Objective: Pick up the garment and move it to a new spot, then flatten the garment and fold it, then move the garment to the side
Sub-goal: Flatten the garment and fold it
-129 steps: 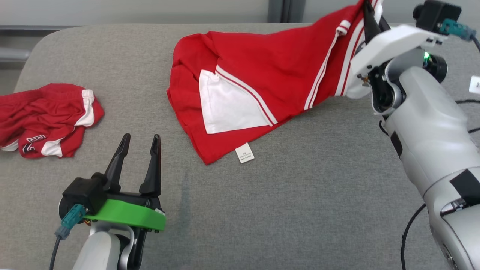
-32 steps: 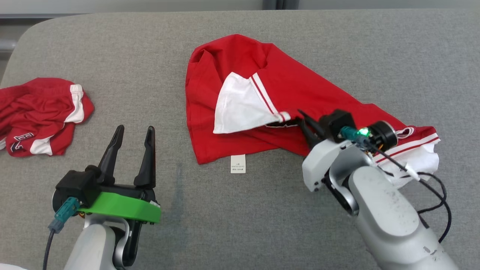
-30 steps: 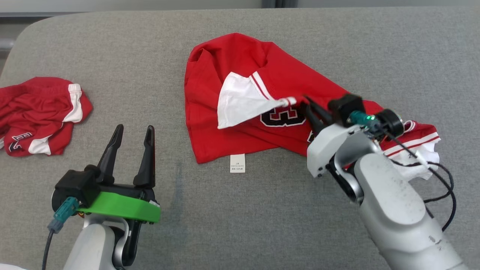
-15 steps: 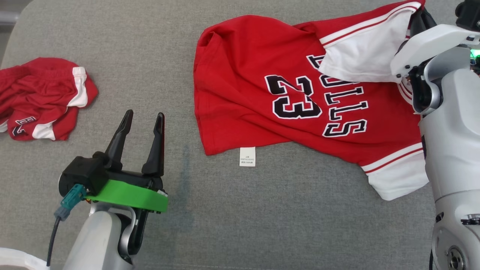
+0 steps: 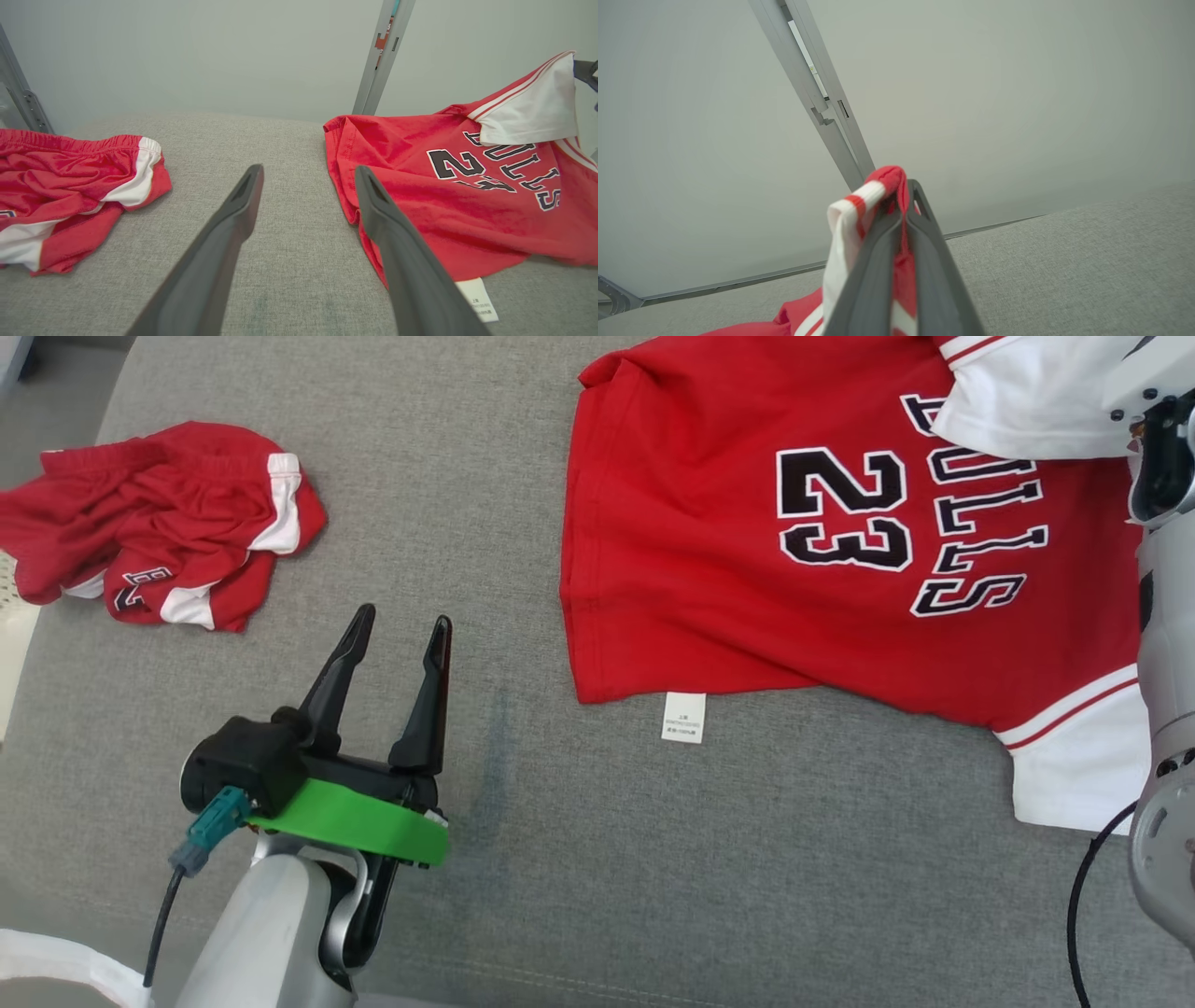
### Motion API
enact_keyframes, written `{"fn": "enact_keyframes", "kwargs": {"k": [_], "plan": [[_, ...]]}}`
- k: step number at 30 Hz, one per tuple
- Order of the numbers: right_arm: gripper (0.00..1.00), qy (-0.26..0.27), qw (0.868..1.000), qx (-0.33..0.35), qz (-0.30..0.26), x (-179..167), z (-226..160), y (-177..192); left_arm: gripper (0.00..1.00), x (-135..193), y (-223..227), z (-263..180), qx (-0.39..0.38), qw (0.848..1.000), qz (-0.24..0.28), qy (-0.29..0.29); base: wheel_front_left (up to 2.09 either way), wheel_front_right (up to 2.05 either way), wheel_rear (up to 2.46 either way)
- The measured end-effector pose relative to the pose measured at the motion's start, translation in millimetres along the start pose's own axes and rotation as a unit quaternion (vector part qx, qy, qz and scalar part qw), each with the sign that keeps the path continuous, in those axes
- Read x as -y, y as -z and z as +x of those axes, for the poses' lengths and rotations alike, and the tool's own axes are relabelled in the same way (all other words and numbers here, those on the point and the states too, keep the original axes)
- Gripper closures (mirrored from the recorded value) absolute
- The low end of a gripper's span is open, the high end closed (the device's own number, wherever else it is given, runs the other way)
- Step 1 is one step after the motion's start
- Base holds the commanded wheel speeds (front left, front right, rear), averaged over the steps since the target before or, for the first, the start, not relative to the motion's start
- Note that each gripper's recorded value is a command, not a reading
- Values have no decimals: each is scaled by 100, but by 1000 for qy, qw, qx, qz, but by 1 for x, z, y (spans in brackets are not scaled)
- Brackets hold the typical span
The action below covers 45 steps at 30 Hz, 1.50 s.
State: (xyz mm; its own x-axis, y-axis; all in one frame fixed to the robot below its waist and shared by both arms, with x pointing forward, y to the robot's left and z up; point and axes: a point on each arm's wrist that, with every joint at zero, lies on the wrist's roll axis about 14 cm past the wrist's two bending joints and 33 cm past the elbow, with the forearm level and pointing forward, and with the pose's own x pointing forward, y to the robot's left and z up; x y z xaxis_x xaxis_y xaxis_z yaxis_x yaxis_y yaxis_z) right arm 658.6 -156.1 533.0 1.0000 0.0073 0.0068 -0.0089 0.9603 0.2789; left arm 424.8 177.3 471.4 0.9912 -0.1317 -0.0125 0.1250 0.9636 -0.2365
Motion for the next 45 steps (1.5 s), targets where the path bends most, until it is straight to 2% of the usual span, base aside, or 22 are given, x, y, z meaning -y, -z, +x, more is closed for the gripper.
{"fn": "enact_keyframes", "kwargs": {"k": [1,2,7,11,15,22,26,28,33,37,45], "plan": [[100,2,1000,-3,2,1,2,2,0,-2,0,-1,0,1000,1,-3,0,0,0],[0,7,1000,-10,5,4,3,7,0,-4,1,-2,-2,1000,2,-6,0,0,0],[0,7,998,-63,-13,4,-1,38,0,-8,2,-4,-4,1000,3,-14,0,0,0],[0,9,994,-95,-53,14,-15,53,0,-9,-2,-3,2,1000,3,-15,0,0,0],[0,3,991,-120,-51,9,-37,70,0,-6,-3,0,4,1000,1,-10,0,0,0],[0,-39,991,-98,-87,-13,-75,62,0,9,-6,-3,8,1000,-2,8,0,0,0],[0,-55,991,-50,-108,-14,-96,36,0,16,-9,-6,13,1000,-4,15,0,0,0],[0,-66,991,-23,-115,-15,-112,26,0,19,-9,-9,14,1000,-6,18,0,0,0],[0,-93,989,1,-118,-17,-172,29,0,28,-13,-12,20,999,5,30,0,0,0],[0,-92,990,30,-107,-15,-205,15,0,35,-19,-12,29,999,7,38,0,0,0],[0,-63,992,29,-102,4,-248,2,0,40,-27,-21,45,999,-2,30,0,0,0]]}}
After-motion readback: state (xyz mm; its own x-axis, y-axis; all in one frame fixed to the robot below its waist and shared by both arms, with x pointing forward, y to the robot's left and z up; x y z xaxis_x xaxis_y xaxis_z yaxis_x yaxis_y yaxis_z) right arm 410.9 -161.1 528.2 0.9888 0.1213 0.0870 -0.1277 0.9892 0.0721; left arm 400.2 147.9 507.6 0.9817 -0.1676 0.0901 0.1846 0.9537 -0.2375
